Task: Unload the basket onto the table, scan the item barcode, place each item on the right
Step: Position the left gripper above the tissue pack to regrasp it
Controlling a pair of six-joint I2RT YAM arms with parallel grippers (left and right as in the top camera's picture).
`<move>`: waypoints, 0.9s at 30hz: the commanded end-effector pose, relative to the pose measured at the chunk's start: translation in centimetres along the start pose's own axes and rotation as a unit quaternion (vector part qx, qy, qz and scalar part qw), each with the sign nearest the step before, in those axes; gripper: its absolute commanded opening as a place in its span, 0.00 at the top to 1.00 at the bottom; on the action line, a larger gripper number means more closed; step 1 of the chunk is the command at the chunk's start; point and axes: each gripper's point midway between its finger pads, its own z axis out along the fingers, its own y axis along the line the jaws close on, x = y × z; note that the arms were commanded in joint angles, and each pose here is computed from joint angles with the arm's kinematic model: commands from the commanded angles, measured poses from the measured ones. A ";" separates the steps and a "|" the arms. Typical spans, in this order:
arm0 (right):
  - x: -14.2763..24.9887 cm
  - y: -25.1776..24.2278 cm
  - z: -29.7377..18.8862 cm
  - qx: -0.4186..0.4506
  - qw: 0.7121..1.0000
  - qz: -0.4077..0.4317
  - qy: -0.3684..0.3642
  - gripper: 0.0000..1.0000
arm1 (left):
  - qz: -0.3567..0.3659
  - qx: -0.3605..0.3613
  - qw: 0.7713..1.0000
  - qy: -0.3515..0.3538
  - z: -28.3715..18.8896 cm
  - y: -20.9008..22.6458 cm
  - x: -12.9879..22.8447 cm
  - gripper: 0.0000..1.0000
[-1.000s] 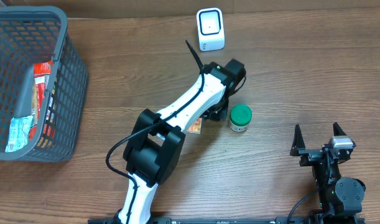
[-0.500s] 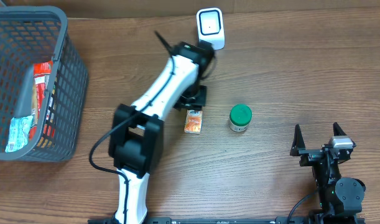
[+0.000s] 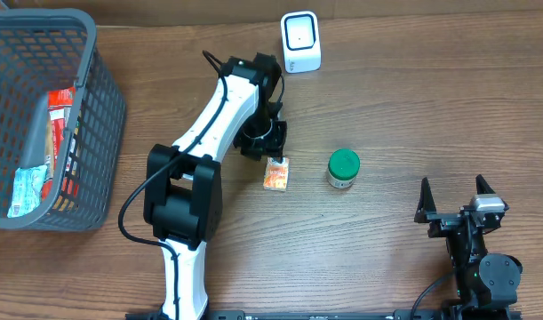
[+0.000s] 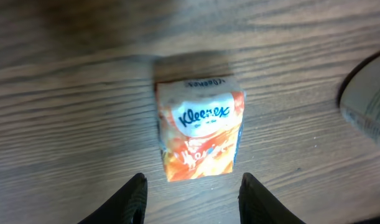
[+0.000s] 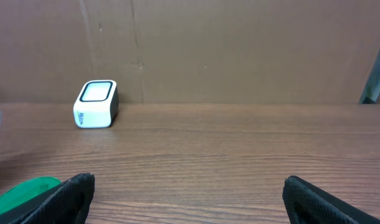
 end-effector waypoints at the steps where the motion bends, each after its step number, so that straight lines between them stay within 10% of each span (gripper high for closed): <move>1: 0.2 -0.2 0.0 0.003 1.000 -0.001 -0.003 0.00 | 0.006 0.017 1.000 0.012 1.5 0.4 0.2 0.60; 19: 0.2 -0.2 0.0 0.003 1.000 -0.001 -0.003 0.00 | -0.028 0.039 0.999 0.023 6.8 2.2 1.3 0.64; 24: 0.1 -0.2 0.0 0.003 1.000 -0.001 -0.003 0.00 | -0.028 0.043 0.998 0.022 7.2 2.2 1.3 0.95; 27: 0.1 -0.2 0.0 0.003 1.000 -0.001 -0.003 0.00 | -0.029 0.043 0.998 0.021 7.1 2.2 1.3 0.96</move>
